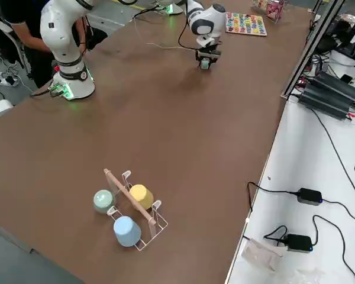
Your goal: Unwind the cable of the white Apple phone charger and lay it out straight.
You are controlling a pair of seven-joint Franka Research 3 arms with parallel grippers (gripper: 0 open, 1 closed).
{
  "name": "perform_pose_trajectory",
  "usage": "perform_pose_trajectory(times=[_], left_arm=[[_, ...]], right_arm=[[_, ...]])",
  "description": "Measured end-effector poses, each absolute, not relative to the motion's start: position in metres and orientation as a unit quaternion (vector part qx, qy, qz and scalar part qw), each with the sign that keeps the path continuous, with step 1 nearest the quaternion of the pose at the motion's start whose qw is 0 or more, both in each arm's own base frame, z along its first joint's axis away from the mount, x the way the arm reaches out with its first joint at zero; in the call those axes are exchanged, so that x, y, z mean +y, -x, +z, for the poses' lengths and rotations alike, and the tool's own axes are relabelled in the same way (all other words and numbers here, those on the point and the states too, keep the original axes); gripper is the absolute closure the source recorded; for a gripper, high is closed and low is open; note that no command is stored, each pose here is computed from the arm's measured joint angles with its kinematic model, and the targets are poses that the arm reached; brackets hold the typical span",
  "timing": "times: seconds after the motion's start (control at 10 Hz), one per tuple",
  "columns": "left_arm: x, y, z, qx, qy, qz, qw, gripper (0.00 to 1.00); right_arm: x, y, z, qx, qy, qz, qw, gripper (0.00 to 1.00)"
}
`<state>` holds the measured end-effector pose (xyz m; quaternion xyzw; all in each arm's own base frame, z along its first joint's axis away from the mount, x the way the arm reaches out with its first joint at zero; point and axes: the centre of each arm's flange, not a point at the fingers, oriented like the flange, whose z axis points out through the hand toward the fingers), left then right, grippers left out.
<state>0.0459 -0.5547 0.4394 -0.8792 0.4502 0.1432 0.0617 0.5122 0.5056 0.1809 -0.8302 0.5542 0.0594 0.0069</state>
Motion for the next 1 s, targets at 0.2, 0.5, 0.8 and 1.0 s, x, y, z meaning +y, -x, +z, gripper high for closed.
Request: perform_pose_trajectory(times=[0.2,0.5,0.8,1.0], left_arm=[[-0.555,-0.049,0.44,0.448,0.88,0.143,0.061,0.97],[-0.554,-0.053,0.441,0.444,0.882,0.143,0.06,0.97],[-0.552,-0.053,0.44,0.445,0.881,0.147,0.067,0.97],[-0.552,-0.054,0.44,0.444,0.881,0.147,0.067,0.97]], right_arm=[[0.505,-0.513,0.181,0.552,0.831,0.058,0.008,0.49],[0.502,-0.516,0.182,0.479,0.876,0.054,0.012,0.52],[0.495,-0.525,0.184,0.375,0.926,0.045,0.018,0.52],[0.491,-0.537,0.193,0.323,0.946,0.026,0.024,0.52]])
